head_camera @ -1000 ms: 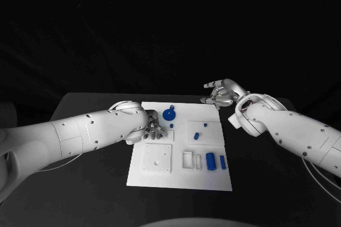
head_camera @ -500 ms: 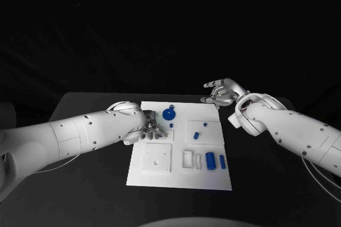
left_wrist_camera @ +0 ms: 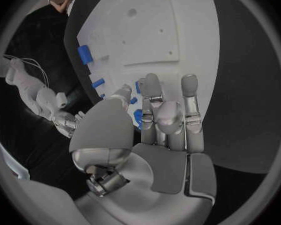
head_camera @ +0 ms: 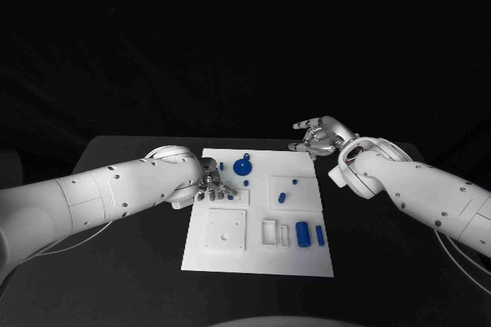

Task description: Assemble the parts on the task board

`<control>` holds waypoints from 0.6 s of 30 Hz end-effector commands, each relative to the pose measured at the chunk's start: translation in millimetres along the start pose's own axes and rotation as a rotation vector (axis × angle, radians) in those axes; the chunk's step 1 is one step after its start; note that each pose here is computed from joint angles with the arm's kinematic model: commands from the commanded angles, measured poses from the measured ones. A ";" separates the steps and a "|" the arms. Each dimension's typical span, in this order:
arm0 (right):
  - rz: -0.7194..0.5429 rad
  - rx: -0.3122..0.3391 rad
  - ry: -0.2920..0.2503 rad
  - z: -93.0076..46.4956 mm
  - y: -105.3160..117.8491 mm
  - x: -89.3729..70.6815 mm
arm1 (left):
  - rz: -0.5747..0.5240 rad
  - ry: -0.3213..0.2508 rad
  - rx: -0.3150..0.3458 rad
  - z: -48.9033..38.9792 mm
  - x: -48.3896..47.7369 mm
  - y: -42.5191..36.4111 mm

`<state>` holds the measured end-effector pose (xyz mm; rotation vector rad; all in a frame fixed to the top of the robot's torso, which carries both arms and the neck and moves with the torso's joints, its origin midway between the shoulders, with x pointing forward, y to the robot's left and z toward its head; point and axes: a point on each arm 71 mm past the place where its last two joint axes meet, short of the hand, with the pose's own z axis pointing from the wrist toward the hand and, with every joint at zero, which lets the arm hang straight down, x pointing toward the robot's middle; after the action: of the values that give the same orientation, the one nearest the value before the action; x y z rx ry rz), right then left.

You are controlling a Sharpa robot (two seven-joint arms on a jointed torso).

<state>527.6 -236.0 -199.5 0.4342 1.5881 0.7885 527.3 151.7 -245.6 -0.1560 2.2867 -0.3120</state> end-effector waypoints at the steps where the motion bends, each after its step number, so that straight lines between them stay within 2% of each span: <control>1: 0.004 -0.006 0.005 -0.2 -0.4 0.2 | -0.088 0.041 0.013 -2.9 -7.2 -0.5; 5: 0.008 -0.004 0.006 -0.2 -0.5 0.6 | -0.149 0.035 0.027 -7.0 -27.5 1.8; 10: 0.024 0.002 0.010 0.2 -0.8 1.4 | -0.210 0.017 0.034 -12.5 -58.3 7.0; 18: 0.029 0.006 0.011 0.8 -1.7 1.9 | -0.225 -0.034 0.005 -10.1 -88.4 15.1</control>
<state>528.6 -236.8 -201.8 0.4592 1.5924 0.7947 578.1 189.9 -181.1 -0.4254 2.2117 -0.3856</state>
